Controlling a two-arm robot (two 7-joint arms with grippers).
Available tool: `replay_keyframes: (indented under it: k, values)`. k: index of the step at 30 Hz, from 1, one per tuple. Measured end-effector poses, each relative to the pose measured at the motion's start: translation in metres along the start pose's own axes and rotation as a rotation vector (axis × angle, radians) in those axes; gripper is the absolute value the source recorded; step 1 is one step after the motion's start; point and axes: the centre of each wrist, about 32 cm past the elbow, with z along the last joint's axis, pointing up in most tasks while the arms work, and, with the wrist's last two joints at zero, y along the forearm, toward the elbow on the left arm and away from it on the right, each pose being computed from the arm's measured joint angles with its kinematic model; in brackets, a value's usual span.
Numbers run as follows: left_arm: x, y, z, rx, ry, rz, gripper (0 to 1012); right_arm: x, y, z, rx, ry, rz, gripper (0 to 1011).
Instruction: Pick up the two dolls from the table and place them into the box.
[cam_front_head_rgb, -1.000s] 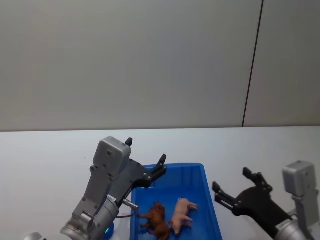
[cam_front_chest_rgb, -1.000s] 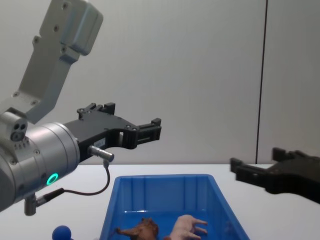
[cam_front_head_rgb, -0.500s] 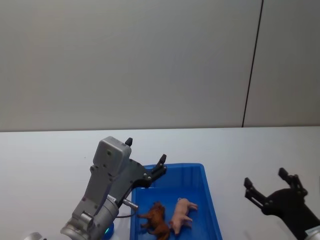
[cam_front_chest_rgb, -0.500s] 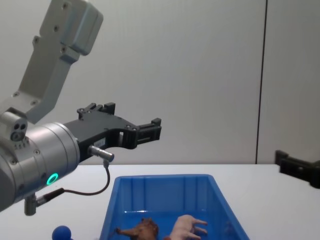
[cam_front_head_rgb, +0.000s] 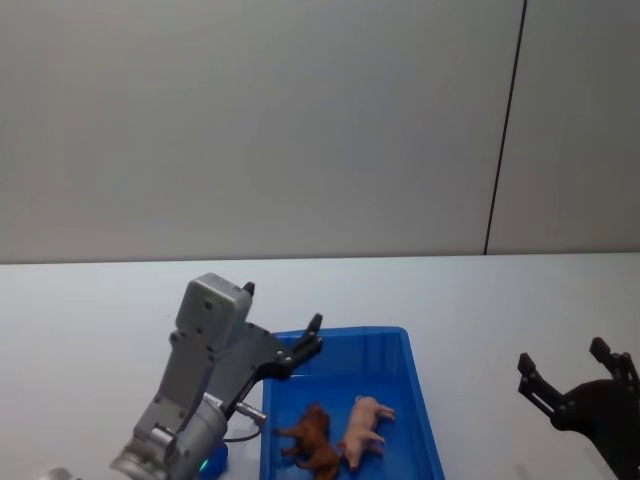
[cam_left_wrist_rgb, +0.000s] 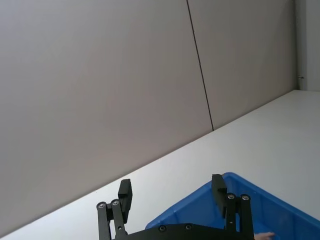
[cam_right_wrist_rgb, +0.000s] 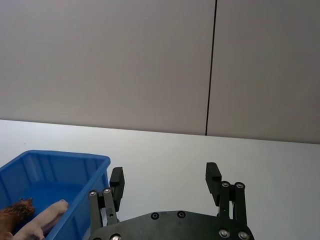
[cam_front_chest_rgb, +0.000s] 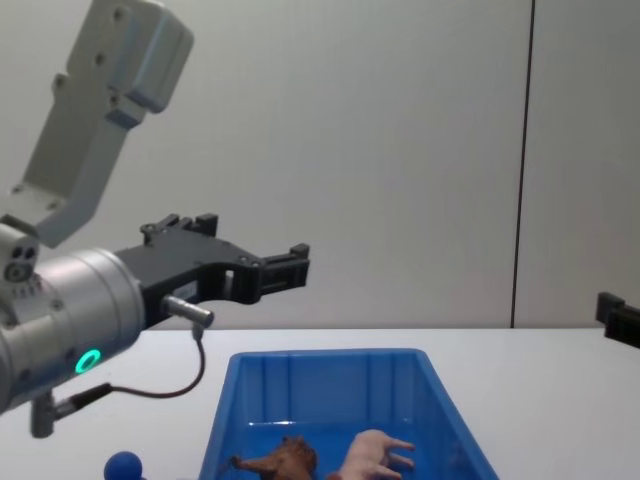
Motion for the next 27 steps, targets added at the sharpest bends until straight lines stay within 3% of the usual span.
replay_keyframes:
  k: [15, 27]
  values:
    - [0.0151, 0.0246, 0.005, 0.166, 0.05, 0.069, 1001, 0.002, -0.004, 0.001, 0.003, 0.002, -0.023, 1001]
    - [0.0276, 0.0348, 0.0002, 0.301, 0.073, 0.097, 1000, 0.002, -0.006, 0.001, 0.004, 0.003, -0.028, 1001]
